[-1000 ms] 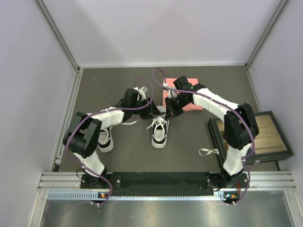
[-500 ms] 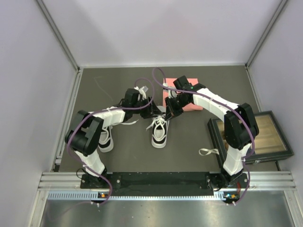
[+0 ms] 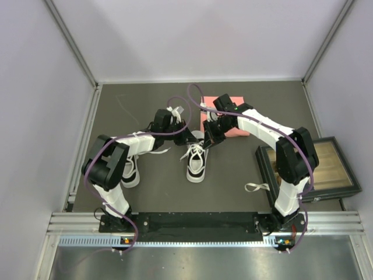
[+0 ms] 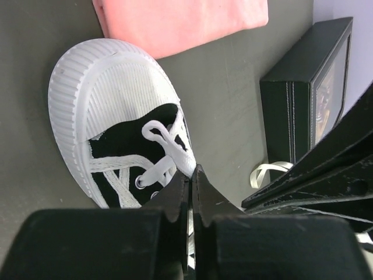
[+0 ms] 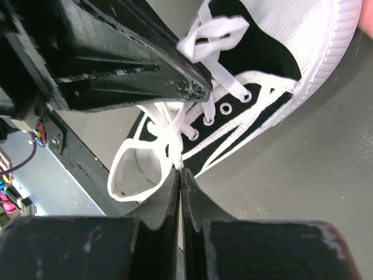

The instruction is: Tie the shoes

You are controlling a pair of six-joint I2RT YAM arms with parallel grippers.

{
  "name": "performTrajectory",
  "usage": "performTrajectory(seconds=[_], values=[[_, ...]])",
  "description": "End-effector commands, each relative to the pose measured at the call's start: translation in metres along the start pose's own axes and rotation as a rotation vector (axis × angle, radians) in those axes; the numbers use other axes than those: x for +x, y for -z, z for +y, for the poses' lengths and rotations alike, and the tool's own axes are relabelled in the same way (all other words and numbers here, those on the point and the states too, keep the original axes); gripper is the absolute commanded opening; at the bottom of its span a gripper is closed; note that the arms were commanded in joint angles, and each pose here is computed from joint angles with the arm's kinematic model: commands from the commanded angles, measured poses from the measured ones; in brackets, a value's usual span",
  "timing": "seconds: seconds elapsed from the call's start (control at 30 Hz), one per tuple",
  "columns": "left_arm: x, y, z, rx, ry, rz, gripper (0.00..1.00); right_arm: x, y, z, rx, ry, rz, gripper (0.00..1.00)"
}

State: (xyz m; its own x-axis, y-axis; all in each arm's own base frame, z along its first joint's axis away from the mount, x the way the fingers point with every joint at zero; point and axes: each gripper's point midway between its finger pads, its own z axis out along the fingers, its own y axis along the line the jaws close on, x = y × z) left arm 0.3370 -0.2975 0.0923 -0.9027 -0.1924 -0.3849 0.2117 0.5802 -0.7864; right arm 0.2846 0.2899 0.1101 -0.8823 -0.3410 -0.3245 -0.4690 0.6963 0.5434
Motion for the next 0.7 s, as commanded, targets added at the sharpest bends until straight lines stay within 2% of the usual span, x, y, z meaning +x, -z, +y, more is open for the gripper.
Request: performTrajectory(seconds=[0.0, 0.67], values=[[-0.027, 0.011, -0.016, 0.036, -0.088, -0.087, 0.00, 0.006, 0.011, 0.007, 0.006, 0.042, -0.017, 0.00], [-0.071, 0.025, 0.021, -0.048, -0.188, -0.184, 0.00, 0.038, 0.014, 0.001, 0.019, 0.035, 0.033, 0.00]])
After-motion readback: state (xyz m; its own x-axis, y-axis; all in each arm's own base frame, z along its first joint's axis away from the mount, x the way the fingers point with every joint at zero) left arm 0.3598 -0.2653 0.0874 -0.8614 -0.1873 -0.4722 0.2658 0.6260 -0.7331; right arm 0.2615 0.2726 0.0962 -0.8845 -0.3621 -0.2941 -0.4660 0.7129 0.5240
